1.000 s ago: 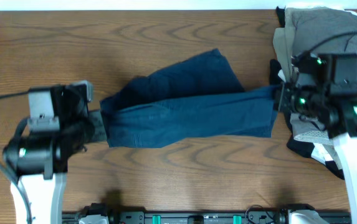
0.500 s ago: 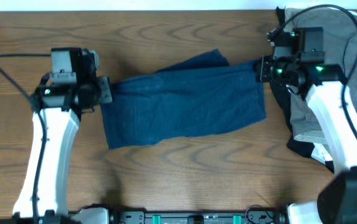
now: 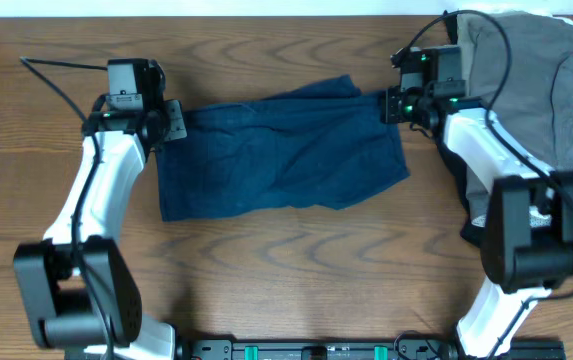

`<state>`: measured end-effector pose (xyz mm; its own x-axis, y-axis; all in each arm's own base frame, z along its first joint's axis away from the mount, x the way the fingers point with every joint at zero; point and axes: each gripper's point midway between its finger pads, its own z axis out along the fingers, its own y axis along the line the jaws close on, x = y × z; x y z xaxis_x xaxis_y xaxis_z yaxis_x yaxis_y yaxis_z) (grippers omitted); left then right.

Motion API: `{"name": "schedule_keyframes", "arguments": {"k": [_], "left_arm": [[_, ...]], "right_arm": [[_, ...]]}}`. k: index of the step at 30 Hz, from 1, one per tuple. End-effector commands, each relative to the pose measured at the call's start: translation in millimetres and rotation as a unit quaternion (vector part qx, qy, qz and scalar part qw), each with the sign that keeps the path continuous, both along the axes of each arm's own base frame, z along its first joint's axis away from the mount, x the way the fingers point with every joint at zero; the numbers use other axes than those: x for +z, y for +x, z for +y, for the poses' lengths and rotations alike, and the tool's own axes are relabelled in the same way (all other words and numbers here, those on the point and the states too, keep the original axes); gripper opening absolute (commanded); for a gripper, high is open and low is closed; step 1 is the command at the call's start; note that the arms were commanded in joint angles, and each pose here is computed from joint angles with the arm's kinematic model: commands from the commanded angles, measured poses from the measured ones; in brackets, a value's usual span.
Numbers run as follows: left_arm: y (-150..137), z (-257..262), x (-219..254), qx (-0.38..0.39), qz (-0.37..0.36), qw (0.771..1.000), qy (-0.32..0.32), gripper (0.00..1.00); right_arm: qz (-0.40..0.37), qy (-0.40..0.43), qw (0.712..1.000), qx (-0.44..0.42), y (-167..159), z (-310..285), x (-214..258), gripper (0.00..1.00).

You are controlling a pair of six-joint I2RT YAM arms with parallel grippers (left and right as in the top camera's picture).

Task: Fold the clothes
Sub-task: 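Lay the folded edge down with both grippers and release, then grasp the folded shorts' top corners with both grippers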

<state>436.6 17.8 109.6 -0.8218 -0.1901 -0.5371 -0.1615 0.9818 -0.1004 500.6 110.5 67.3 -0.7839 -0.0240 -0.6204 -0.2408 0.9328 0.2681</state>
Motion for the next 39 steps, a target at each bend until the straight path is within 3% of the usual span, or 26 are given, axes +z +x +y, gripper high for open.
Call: {"name": "schedule_keyframes", "arguments": {"k": [1, 2, 4, 5, 7, 11, 15, 21, 25, 29, 39], "left_arm": [[12.2, 30.0, -6.3, 0.045, -0.009, 0.998, 0.039, 0.09], [16.8, 30.4, -9.1, 0.045, -0.014, 0.998, 0.039, 0.24], [23.9, 31.0, -12.1, 0.045, -0.023, 0.998, 0.040, 0.57], [26.6, 31.2, -11.1, 0.046, -0.029, 0.998, 0.040, 0.68], [30.0, 34.8, -7.3, 0.052, -0.039, 0.997, 0.048, 0.74], [32.3, 40.9, 8.9, 0.057, -0.060, 0.994, 0.064, 0.82], [24.8, 38.7, 22.5, 0.054, -0.063, 0.995, 0.061, 0.86], [1.8, 21.0, 11.1, 0.027, -0.011, 0.999, 0.031, 0.86], [-12.2, 11.9, -1.1, 0.016, 0.027, 0.999, 0.026, 0.86], [-20.5, 6.0, -5.9, 0.008, 0.047, 0.999, 0.025, 0.84], [-25.5, 3.9, -9.0, 0.006, 0.058, 0.998, 0.025, 0.80]], "right_arm": [[-0.013, -0.042, 0.999, -0.022, 16.0, -12.6, -19.6, 0.03], [-0.018, -0.041, 0.999, -0.021, 19.3, -10.8, -23.8, 0.18], [-0.027, -0.040, 0.999, -0.019, 24.7, -7.5, -29.4, 0.59], [-0.031, -0.039, 0.999, -0.019, 26.4, -7.1, -29.1, 0.73], [-0.035, -0.038, 0.998, -0.020, 28.3, -7.3, -27.1, 0.80], [-0.047, -0.019, 0.999, -0.010, 28.9, -5.1, -9.3, 0.81], [-0.054, 0.010, 0.998, 0.014, 22.0, 5.6, 15.2, 0.74], [-0.053, 0.025, 0.997, 0.045, 10.3, 29.6, 29.6, 0.47], [-0.030, 0.018, 0.997, 0.062, -1.7, 50.6, 15.3, 0.20], [-0.013, 0.004, 0.997, 0.071, -9.1, 69.2, -2.6, 0.04], [-0.019, 0.002, 0.999, 0.049, 7.6, 80.4, -46.6, 0.01]]}}
